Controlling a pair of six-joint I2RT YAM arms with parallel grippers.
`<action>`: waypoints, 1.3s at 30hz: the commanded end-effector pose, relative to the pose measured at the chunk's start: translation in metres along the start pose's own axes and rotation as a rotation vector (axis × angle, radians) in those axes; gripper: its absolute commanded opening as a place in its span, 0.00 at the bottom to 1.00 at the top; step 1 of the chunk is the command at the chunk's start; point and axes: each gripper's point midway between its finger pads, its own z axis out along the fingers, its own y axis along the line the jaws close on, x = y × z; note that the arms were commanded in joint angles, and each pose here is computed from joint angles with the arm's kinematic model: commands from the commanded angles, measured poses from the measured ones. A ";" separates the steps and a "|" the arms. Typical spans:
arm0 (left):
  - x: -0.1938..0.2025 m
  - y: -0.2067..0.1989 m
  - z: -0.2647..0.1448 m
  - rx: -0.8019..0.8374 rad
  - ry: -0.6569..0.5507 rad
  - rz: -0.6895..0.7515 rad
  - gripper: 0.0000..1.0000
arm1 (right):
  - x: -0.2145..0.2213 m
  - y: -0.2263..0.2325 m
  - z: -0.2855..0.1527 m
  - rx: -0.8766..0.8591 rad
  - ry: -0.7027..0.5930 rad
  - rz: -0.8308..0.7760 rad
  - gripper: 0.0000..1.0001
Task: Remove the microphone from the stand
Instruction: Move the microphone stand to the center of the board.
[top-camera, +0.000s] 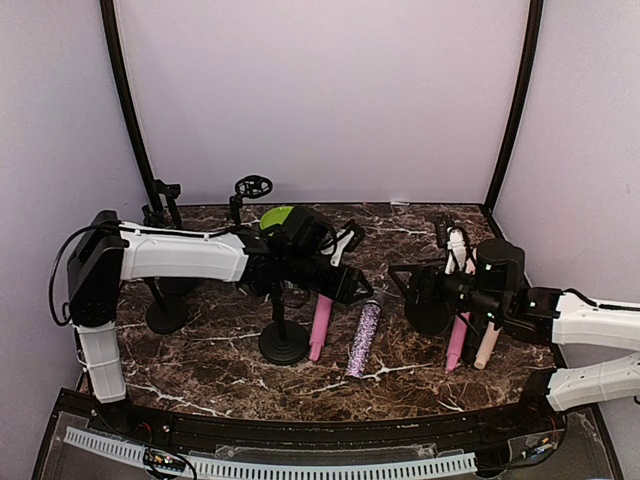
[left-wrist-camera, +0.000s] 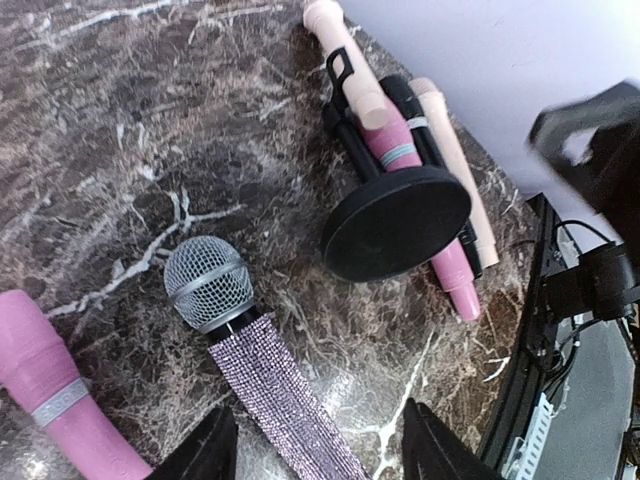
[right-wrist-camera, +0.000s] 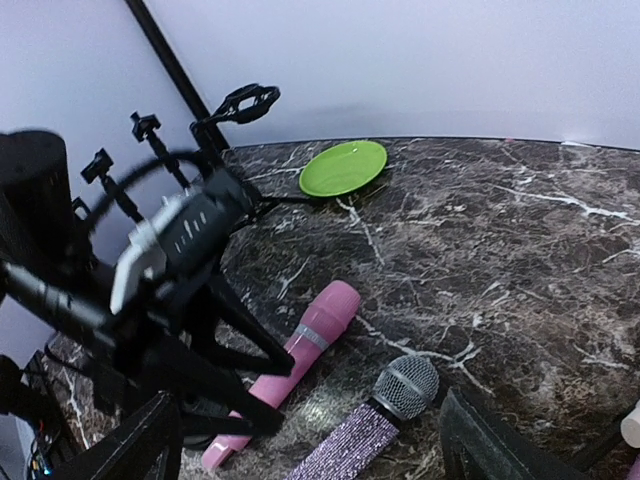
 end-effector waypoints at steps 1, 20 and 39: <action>-0.070 -0.005 -0.082 0.033 -0.227 0.045 0.59 | 0.013 0.036 -0.005 -0.203 0.009 -0.109 0.87; -0.085 0.062 -0.269 -0.211 -0.453 0.245 0.70 | 0.138 0.160 0.075 -0.370 0.270 -0.389 0.64; -0.055 0.089 -0.276 -0.328 -0.484 0.314 0.73 | 0.221 0.117 0.113 -0.134 0.555 -0.518 0.68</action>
